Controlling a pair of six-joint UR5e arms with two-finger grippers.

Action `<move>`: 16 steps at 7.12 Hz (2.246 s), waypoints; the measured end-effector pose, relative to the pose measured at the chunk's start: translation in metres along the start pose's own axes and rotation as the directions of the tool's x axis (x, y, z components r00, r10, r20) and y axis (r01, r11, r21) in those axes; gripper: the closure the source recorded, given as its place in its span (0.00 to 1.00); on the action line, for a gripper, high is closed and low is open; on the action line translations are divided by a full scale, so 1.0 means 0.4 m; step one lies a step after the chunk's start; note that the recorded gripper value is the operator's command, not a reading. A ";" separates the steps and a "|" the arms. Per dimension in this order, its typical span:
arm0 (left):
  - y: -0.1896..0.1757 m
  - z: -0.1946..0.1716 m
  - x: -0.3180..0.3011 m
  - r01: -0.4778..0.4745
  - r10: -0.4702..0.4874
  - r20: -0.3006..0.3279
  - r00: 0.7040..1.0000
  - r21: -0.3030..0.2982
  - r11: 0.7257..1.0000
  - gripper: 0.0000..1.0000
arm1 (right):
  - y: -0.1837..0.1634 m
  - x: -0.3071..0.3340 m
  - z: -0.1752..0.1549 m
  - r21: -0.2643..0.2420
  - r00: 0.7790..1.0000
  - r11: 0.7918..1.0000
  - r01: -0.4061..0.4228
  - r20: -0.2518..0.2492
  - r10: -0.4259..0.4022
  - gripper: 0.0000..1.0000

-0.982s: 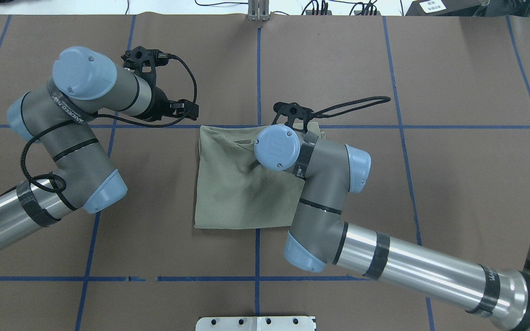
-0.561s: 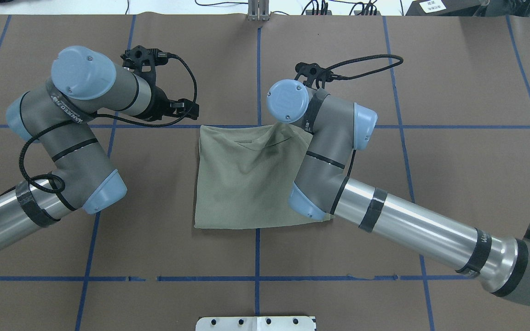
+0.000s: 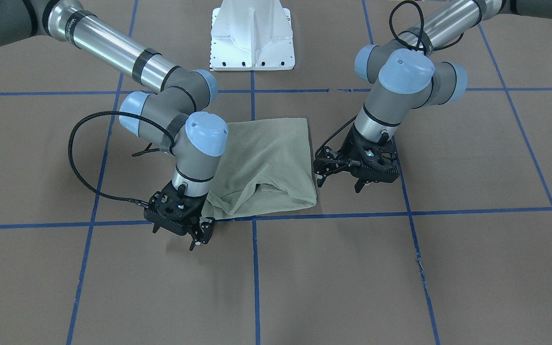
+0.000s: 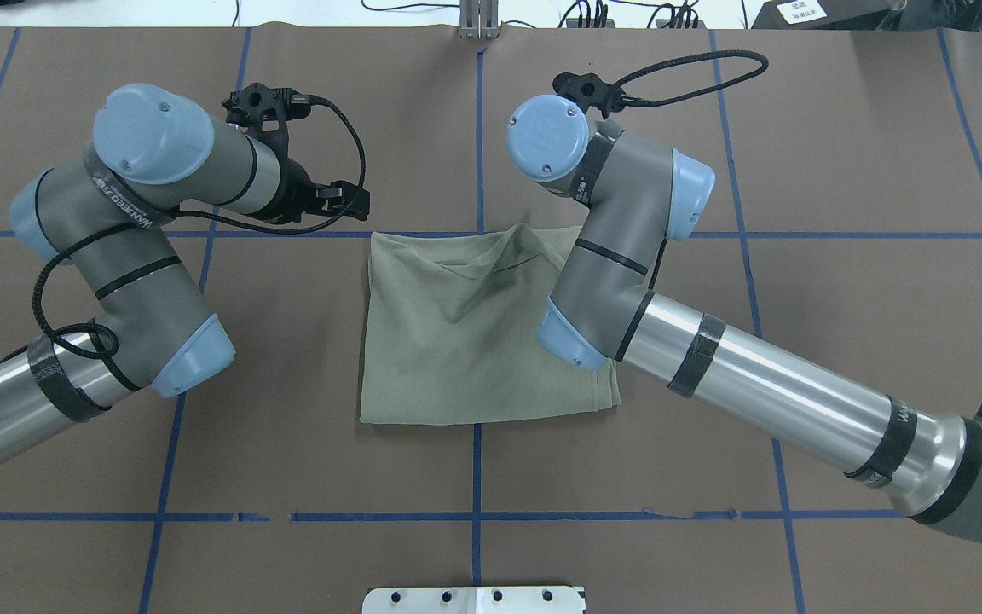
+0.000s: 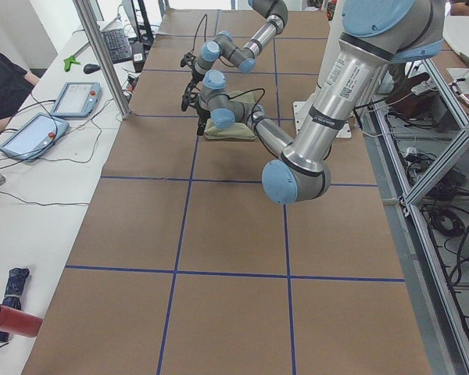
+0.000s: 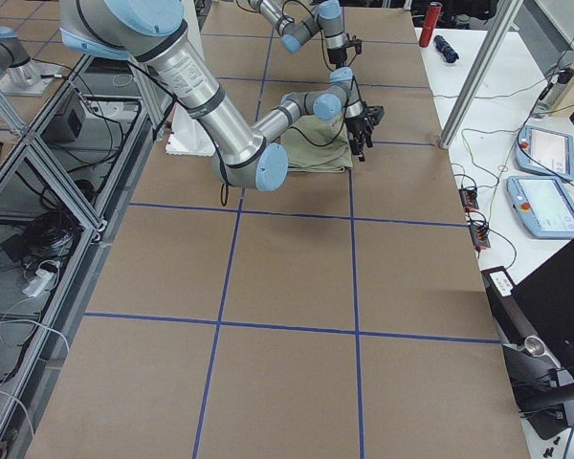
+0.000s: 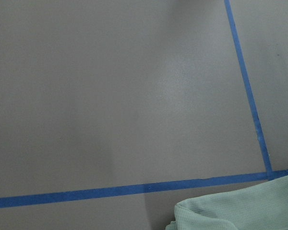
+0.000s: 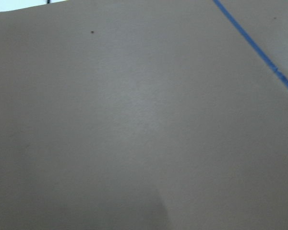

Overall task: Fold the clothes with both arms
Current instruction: 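Press and smooth the folded shirt top with the right gripper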

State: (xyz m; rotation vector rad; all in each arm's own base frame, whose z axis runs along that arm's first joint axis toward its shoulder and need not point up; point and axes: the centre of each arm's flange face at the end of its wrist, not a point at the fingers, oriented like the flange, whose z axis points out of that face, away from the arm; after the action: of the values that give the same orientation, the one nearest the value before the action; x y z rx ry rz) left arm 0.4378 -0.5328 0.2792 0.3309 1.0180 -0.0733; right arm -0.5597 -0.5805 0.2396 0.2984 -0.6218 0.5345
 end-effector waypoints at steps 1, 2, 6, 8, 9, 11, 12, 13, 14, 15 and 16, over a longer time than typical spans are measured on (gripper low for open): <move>0.000 0.000 -0.001 0.001 -0.001 0.000 1.000 0.000 1.000 0.00 | 0.055 -0.025 -0.027 -0.028 0.999 1.000 0.006 0.036 -0.005 0.21; 0.001 0.000 -0.001 0.001 -0.001 0.001 1.000 0.000 1.000 0.00 | 0.106 -0.039 -0.036 -0.047 0.999 0.999 0.003 0.051 -0.001 0.29; 0.003 0.002 -0.001 0.001 -0.001 0.000 1.000 -0.002 1.000 0.00 | 0.201 -0.056 -0.035 -0.077 0.998 0.997 -0.024 0.051 0.028 0.89; 0.011 0.007 -0.010 0.006 -0.006 0.004 1.000 -0.005 1.000 0.00 | 0.201 -0.054 -0.032 -0.072 0.998 0.997 -0.026 0.048 0.029 1.00; 0.015 0.010 -0.015 0.008 -0.008 0.002 1.000 -0.006 1.000 0.00 | 0.192 -0.052 -0.030 -0.060 0.998 0.998 -0.028 0.047 0.031 1.00; 0.020 0.012 -0.020 0.011 -0.011 0.002 1.000 -0.006 1.000 0.00 | 0.151 -0.041 -0.025 -0.031 0.999 0.999 -0.037 0.037 0.038 1.00; 0.022 0.014 -0.026 0.011 -0.011 0.004 1.000 -0.008 1.000 0.00 | 0.126 -0.027 -0.015 -0.011 0.999 0.999 -0.041 0.015 0.041 1.00; 0.023 0.015 -0.028 0.011 -0.011 0.005 1.000 -0.008 1.000 0.00 | 0.106 -0.010 -0.002 0.014 0.999 0.999 -0.041 -0.026 0.042 1.00; 0.023 0.016 -0.029 0.011 -0.011 0.006 1.000 -0.008 1.000 0.00 | 0.098 0.001 0.007 0.032 0.997 0.999 -0.037 -0.061 0.039 0.01; 0.024 0.016 -0.030 0.011 -0.011 0.006 1.000 -0.009 1.000 0.00 | 0.099 0.007 0.014 0.041 0.997 0.999 -0.025 -0.078 0.029 0.00; 0.025 0.017 -0.029 0.011 -0.010 0.006 1.000 -0.009 1.000 0.00 | 0.100 0.006 0.012 0.046 0.997 0.999 0.001 -0.081 0.002 0.00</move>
State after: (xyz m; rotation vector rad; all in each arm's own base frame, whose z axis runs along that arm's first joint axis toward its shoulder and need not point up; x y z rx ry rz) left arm 0.4393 -0.5264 0.2945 0.3165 1.0141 -0.0788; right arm -0.5826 -0.5486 0.2489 0.3181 -0.5317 0.5593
